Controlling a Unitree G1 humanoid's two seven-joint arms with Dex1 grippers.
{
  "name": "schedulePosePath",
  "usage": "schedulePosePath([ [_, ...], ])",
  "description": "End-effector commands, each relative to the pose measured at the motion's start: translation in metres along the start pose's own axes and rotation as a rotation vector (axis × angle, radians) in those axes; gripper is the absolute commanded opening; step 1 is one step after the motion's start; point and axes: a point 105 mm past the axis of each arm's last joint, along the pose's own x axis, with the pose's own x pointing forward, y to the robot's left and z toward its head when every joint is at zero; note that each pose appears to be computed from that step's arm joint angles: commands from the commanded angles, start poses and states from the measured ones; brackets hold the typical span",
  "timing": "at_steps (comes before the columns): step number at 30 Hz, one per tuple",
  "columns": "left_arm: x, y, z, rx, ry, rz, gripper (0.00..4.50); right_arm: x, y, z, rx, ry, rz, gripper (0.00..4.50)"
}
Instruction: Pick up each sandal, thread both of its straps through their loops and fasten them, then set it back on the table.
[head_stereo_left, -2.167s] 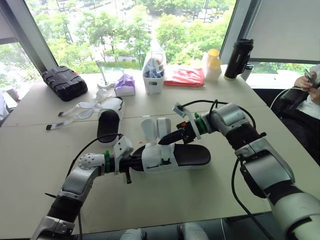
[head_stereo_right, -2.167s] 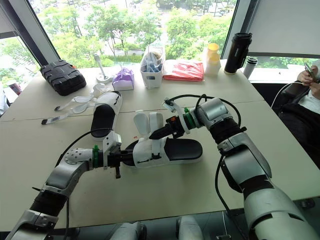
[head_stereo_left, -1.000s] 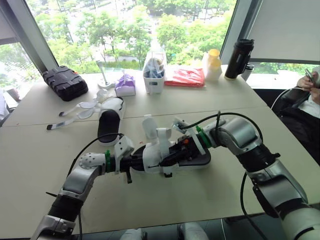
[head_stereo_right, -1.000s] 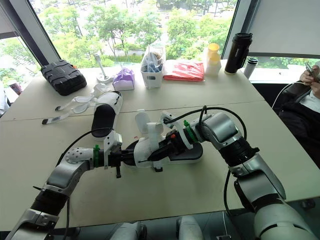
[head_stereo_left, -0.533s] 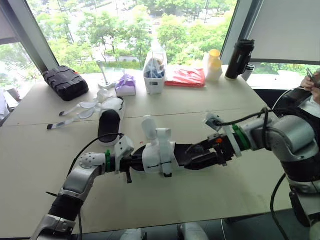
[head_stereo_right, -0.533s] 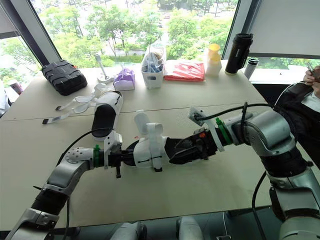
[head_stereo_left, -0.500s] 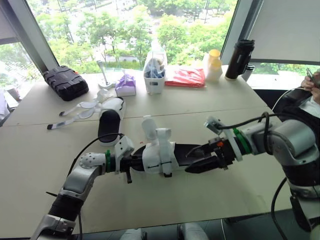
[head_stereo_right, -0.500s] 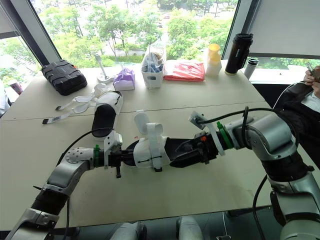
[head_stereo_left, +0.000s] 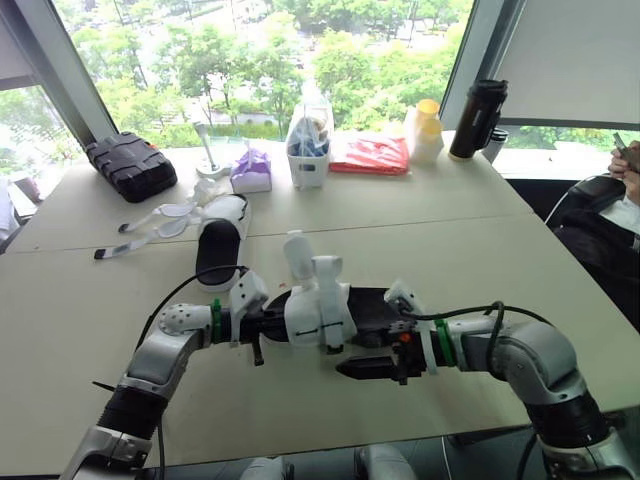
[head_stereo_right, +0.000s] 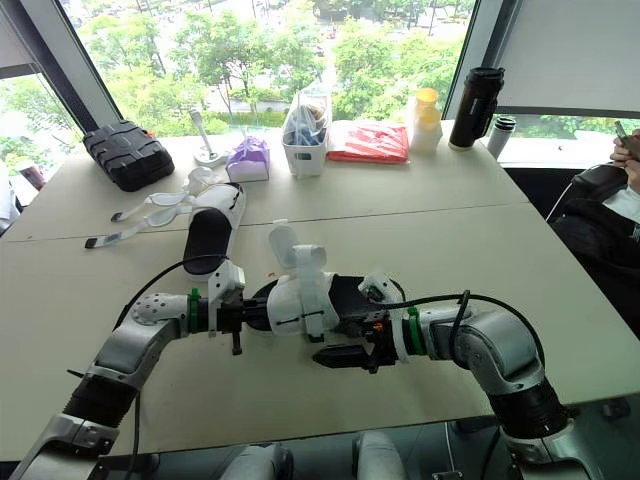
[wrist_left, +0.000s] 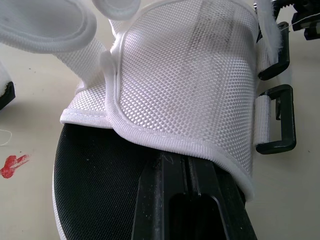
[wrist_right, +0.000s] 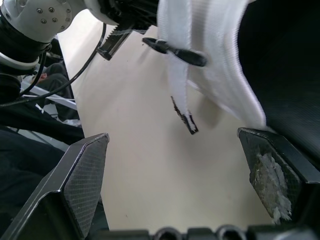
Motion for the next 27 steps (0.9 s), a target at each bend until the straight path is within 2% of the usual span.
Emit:
schedulePosePath([
  [1,0.004,-0.006,-0.011,-0.026,0.043,-0.019,0.0,0.004,0.009,0.015,-0.054,-0.059,0.013,4.45],
  [9,0.003,-0.007,-0.01,-0.03,0.039,-0.018,0.0,0.016,0.02,0.028,-0.055,-0.095,0.041,4.45],
  [13,0.004,-0.007,-0.01,-0.031,0.038,-0.017,0.0,0.019,0.023,0.026,-0.048,-0.065,0.058,2.66],
  [18,0.004,-0.009,-0.011,-0.03,0.039,-0.02,0.0,0.019,0.024,0.017,-0.038,-0.009,0.071,0.05],
  [24,0.004,-0.01,-0.011,-0.026,0.042,-0.021,0.0,0.01,0.031,-0.001,0.0,0.117,0.132,0.05],
  [27,0.004,-0.009,-0.01,-0.02,0.049,-0.022,0.0,0.0,0.047,-0.02,-0.002,0.231,0.233,0.05],
])
